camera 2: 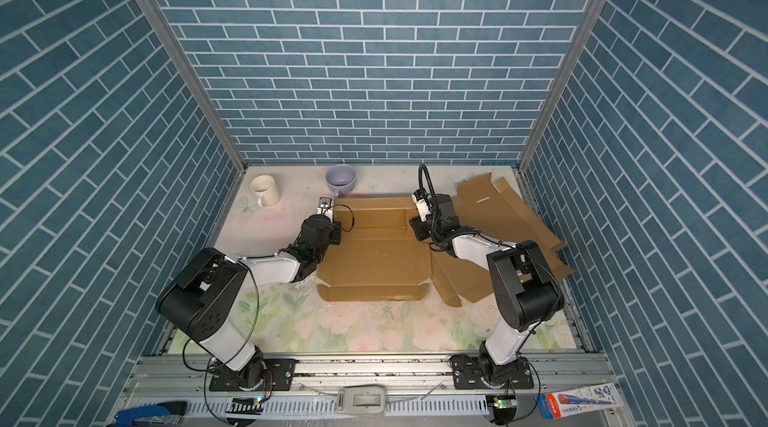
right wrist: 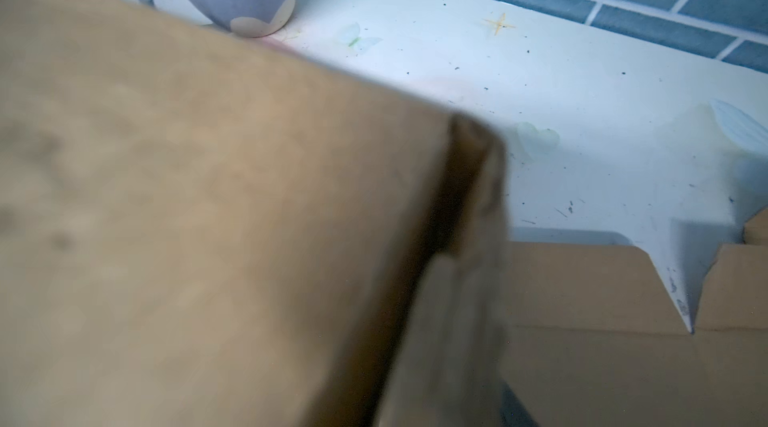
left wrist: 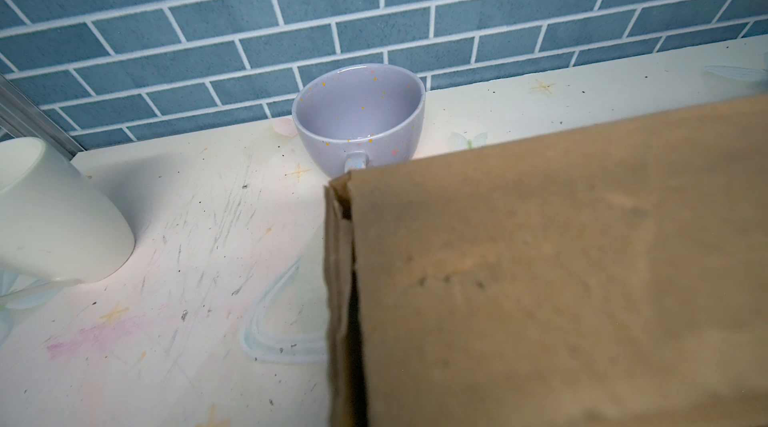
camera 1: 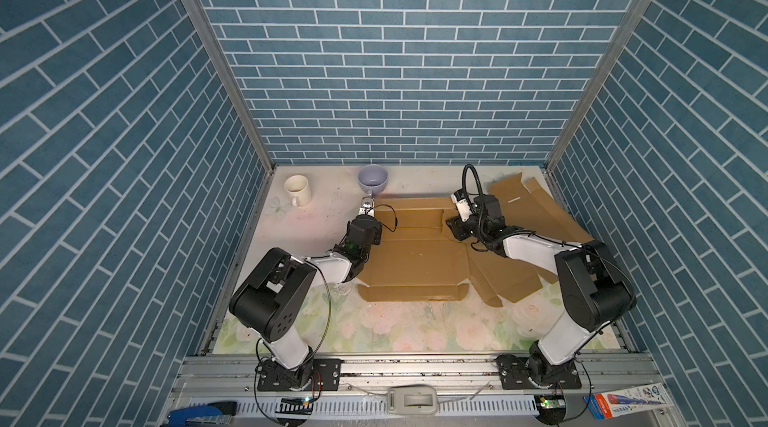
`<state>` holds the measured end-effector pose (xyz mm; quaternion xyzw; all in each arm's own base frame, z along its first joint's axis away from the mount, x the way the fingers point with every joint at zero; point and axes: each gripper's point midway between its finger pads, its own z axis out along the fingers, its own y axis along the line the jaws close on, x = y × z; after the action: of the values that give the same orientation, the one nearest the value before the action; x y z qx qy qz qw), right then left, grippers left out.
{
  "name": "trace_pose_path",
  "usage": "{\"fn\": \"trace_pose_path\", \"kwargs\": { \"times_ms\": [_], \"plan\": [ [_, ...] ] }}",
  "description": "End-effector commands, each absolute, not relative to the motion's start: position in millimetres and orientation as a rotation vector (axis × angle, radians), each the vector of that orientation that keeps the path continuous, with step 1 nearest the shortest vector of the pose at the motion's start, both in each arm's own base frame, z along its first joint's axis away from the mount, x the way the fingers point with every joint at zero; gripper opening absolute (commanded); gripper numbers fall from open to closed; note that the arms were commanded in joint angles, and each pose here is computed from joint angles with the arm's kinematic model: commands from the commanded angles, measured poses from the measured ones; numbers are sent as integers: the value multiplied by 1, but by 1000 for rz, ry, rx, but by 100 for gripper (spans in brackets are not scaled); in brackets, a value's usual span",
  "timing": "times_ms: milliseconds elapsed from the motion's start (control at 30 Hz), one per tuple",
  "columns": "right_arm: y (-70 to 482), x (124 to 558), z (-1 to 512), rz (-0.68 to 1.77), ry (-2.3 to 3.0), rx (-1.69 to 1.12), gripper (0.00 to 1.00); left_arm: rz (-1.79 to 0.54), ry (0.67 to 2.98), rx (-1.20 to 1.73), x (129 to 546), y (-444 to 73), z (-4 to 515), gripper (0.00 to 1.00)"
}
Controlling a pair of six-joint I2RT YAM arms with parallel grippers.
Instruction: Fold the paper box
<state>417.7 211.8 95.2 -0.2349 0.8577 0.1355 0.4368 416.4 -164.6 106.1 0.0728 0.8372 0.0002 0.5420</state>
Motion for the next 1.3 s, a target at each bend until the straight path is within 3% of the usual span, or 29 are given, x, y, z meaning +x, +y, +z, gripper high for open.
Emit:
{"fn": "trace_pose_path", "kwargs": {
  "times_ms": [0, 133, 400, 467, 1000, 1267],
  "plan": [
    [201, 439, 100, 216, 2048, -440, 40, 46, 2159, 275, 395, -160, 58, 0],
    [195, 443, 104, 42, 1987, -328, 26, 29, 2166, 246, 394, -160, 58, 0],
    [197, 444, 104, -196, 2019, -200, 9, -17, 2169, 203, 389, -171, 60, 0],
    [194, 443, 104, -228, 2039, -162, 0, -12, 2171, 192, 388, -171, 59, 0],
    [214, 424, 109, -46, 2192, -187, 4, 5, 2198, 158, 395, -172, 92, 0],
    [228, 405, 113, 30, 2413, -228, 0, 36, 2295, 156, 395, -159, 122, 2]
  ]
}}
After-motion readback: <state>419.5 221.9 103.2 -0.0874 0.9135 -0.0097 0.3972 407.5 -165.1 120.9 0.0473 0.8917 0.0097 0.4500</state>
